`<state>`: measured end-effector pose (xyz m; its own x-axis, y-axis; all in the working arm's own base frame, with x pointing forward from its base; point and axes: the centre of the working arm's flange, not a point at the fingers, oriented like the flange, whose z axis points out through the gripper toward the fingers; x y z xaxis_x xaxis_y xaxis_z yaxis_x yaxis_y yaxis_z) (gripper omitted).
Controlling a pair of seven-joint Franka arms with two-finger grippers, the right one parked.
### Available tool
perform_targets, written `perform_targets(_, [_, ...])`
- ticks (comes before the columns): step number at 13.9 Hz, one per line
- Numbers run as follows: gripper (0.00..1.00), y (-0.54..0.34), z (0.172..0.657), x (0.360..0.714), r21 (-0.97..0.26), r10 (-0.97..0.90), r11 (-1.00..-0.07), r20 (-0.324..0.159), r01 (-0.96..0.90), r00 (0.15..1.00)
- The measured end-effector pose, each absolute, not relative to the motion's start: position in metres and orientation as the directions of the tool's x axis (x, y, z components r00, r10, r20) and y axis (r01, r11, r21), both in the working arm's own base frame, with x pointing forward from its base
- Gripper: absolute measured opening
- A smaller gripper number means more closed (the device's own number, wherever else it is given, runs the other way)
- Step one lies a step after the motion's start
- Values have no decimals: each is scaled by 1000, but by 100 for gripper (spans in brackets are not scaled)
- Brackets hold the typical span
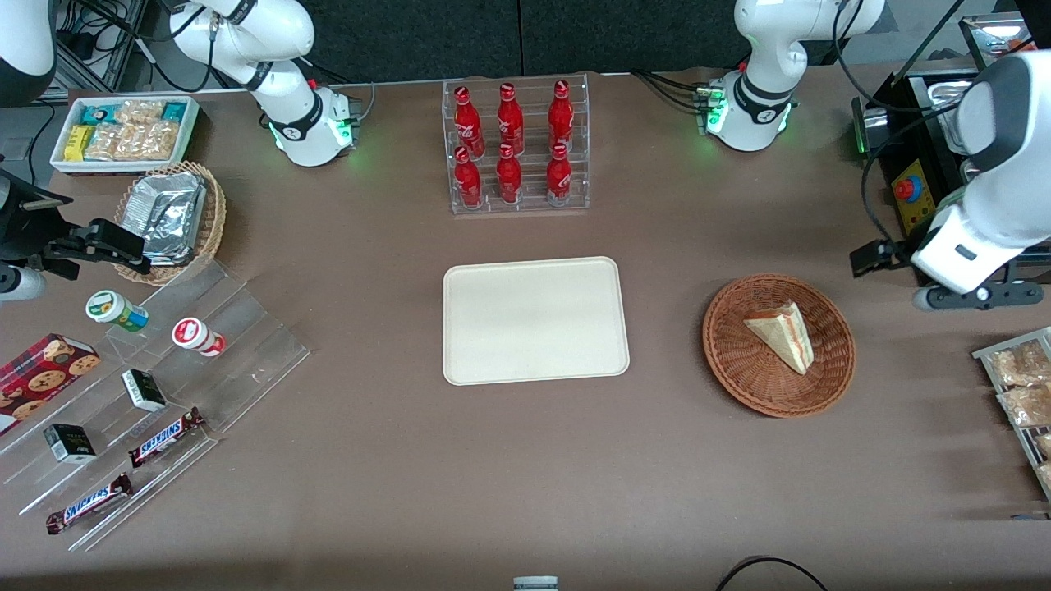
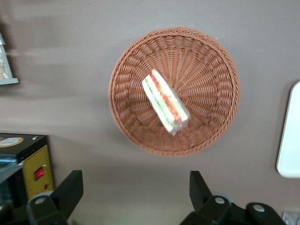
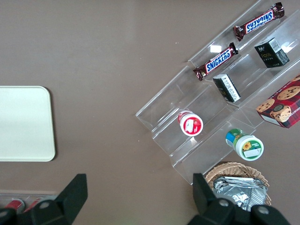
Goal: Place sandwich from basket to tray
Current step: 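Move the left gripper down over the wrapped sandwich in the wicker basket, then lower the open left gripper around the sandwich and close it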
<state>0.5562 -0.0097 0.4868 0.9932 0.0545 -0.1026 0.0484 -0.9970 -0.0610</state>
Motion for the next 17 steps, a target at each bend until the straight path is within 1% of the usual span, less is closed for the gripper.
perform_targets(2, [100, -26, 458, 556, -63, 98, -994, -76, 93, 992])
perform_targets(5, [100, -39, 421, 556, -65, 214, -975, -52, 211, 975])
perform_targets(8, [100, -47, 397, 558, -64, 335, -941, -32, 333, 942])
perform_targets(11, [100, -48, 378, 557, -59, 457, -888, -12, 456, 889])
perform_targets(13, [100, -48, 356, 552, -61, 490, -871, -16, 488, 872])
perform_targets(17, [100, -44, 324, 543, -84, 513, -857, -52, 508, 857])
